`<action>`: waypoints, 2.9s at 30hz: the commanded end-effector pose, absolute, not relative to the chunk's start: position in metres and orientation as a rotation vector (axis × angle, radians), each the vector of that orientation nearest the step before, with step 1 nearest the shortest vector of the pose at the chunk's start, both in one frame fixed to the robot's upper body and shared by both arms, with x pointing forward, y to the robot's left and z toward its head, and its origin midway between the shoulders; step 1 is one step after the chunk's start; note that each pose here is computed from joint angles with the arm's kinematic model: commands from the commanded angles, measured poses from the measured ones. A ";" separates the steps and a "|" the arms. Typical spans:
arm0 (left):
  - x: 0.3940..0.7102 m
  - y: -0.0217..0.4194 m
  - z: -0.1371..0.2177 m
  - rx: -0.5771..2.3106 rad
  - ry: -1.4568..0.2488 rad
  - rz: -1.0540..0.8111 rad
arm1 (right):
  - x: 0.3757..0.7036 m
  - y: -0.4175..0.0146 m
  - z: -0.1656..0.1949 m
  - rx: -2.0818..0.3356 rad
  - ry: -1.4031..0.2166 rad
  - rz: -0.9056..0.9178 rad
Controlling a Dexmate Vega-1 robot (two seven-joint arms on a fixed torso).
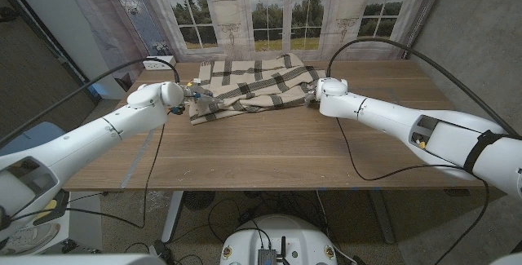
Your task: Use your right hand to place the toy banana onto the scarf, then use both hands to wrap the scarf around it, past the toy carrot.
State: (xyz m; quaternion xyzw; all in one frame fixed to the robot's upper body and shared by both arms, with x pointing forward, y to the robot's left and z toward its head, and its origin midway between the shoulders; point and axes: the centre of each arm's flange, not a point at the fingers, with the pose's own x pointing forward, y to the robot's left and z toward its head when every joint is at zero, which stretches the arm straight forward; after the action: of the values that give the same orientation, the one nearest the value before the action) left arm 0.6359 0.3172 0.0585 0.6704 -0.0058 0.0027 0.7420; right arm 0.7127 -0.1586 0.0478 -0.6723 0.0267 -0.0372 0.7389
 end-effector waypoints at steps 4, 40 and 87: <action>0.644 0.310 0.054 1.485 0.003 -0.071 | 0.713 -0.167 0.030 -1.480 -0.222 -0.246; 0.629 0.312 0.040 1.519 0.012 -0.123 | 0.702 -0.086 0.116 -2.115 -0.944 -0.081; 0.633 0.328 0.019 1.465 0.033 -0.113 | 0.679 0.081 0.197 -2.674 -0.824 -0.271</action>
State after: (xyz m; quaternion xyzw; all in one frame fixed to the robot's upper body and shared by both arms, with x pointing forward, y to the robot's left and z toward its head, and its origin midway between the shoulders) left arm 0.6284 0.3247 0.0240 0.6740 0.0122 -0.0500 0.7369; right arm 0.6980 0.0384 0.1852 -0.9267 -0.3143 -0.0548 0.1986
